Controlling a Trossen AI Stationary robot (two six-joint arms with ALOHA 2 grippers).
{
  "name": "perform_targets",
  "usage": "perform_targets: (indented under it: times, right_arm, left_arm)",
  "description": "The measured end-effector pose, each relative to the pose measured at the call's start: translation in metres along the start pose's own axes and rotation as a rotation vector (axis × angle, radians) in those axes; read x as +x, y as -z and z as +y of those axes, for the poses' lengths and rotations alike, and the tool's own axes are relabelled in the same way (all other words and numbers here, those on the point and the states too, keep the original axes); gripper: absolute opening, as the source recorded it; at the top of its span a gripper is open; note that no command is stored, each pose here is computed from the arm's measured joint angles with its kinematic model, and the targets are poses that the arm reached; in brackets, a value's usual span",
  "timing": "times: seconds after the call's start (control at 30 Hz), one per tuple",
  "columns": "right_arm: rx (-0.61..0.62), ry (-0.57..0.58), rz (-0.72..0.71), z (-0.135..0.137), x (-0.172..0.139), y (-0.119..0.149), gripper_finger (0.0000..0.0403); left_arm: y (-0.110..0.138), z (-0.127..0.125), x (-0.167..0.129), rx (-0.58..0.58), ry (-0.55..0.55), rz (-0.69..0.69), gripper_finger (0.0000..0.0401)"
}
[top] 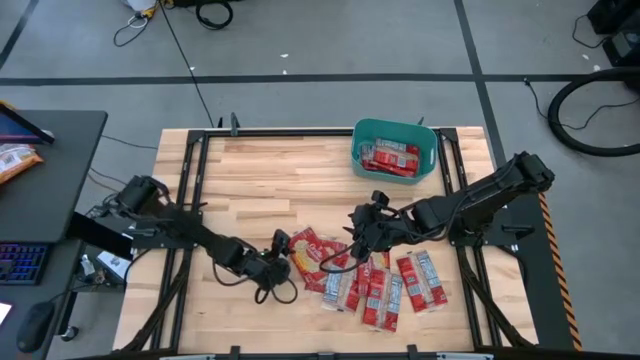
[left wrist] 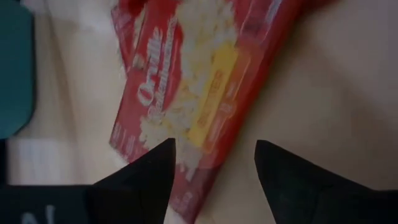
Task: Sort popcorn bags into baskets
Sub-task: Put the red popcorn bag into the green bin
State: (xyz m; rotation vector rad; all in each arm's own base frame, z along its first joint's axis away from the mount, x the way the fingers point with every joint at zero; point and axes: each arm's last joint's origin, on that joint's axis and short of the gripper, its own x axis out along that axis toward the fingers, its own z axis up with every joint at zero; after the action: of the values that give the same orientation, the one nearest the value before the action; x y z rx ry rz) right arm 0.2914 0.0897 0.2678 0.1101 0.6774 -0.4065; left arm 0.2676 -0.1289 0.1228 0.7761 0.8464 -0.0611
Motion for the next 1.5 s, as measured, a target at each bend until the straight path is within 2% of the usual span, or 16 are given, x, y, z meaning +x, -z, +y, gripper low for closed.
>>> perform_targets:
  times: [0.17,0.3,0.5,0.6,0.77,1.17,1.3,1.5]
  right_arm:
    - [-0.008,-0.032,0.018,0.001,0.003,0.005,0.0174]
    - [-0.029,-0.089,-0.008,0.004,0.005,0.004,0.0174]
    - [-0.089,-0.213,-0.082,0.011,0.008,0.003,0.0174]
    - [-0.123,-0.22,-0.087,0.012,0.007,0.004,0.0174]
    - [-0.162,-0.233,-0.118,0.015,0.006,0.002,0.0174]
    - [-0.259,-0.217,-0.185,0.017,0.004,-0.002,0.0174]
    - [-0.339,-0.198,-0.245,0.02,0.002,-0.006,0.0174]
    - [-0.526,-0.184,-0.384,0.029,-0.007,-0.013,0.0174]
  left_arm:
    - [0.006,-0.002,0.014,0.017,-0.031,0.053,0.0201]
    - [0.008,0.002,0.019,0.003,-0.022,0.066,0.0166]
    - [0.011,0.001,0.02,0.009,0.013,0.075,0.0059]
    - [0.01,0.003,0.018,-0.001,0.029,0.066,0.0013]
    - [0.006,0.013,0.001,-0.027,0.056,0.071,0.0012]
    - [-0.002,0.064,-0.05,-0.246,-0.025,-0.076,0.0005]
    - [-0.001,0.077,-0.057,-0.315,-0.049,-0.102,0.0004]
    - [0.0,0.088,-0.063,-0.398,-0.018,-0.157,0.0004]
